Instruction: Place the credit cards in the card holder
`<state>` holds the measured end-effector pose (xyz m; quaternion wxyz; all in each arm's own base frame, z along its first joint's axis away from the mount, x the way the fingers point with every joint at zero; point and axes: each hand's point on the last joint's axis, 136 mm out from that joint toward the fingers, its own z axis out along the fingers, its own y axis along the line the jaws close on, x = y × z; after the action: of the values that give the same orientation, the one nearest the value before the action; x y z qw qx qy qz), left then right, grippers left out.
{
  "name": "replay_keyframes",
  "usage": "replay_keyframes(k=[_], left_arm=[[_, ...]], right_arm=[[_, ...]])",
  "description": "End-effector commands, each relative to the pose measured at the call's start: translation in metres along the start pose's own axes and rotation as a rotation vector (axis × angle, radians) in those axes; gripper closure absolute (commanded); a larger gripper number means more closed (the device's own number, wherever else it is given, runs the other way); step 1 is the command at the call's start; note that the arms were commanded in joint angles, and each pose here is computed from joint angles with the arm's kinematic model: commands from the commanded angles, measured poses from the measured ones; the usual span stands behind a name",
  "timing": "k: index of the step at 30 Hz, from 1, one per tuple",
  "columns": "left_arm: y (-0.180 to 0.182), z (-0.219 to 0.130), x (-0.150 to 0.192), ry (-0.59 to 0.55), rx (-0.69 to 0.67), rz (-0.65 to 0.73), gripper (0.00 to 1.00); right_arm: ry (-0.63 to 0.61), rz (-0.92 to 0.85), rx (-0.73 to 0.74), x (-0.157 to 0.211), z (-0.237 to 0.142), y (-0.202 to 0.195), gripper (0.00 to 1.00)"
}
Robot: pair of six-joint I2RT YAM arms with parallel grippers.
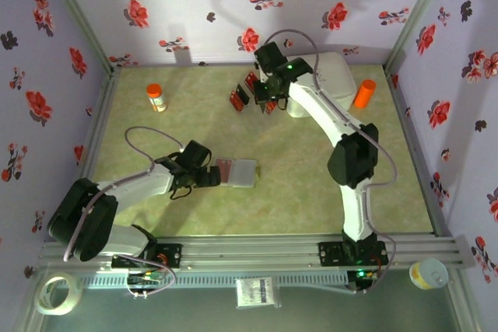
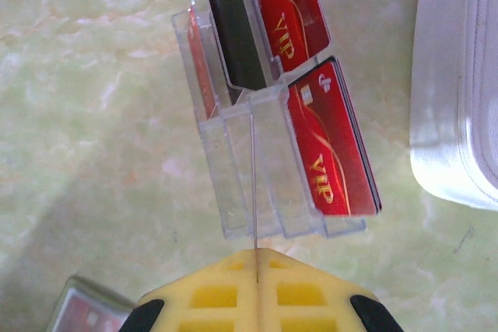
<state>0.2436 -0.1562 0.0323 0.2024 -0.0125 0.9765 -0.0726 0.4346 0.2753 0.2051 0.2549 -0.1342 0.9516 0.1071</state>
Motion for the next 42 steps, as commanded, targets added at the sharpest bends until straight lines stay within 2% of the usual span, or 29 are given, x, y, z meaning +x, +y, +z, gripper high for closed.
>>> replay_keyframes(k=[1,12,25,32,42], left_arm=[[-0.005,-0.012,-0.011,-0.022,0.013,0.01,0.0],[-0.034,-0.014,-0.025,-0.042,0.063,0.043,0.0],[-0.06,0.006,-0.012,-0.028,0.054,0.058,0.0],[-0.067,0.005,-0.004,-0.046,0.04,0.06,0.0],[-0.081,0.0,0.007,-0.056,0.054,0.061,0.0]], right_arm=[[-0.048,0.051,-0.058,0.004,-0.016,0.01,1.0],[-0.087,0.226,-0.241,0.071,-0.031,0.022,1.0],[-0.065,0.285,-0.208,0.146,-0.033,-0.007,1.0],[-0.044,0.277,-0.201,0.163,-0.031,-0.013,1.0],[-0.037,0.27,-0.209,0.17,-0.032,-0.014,1.0]])
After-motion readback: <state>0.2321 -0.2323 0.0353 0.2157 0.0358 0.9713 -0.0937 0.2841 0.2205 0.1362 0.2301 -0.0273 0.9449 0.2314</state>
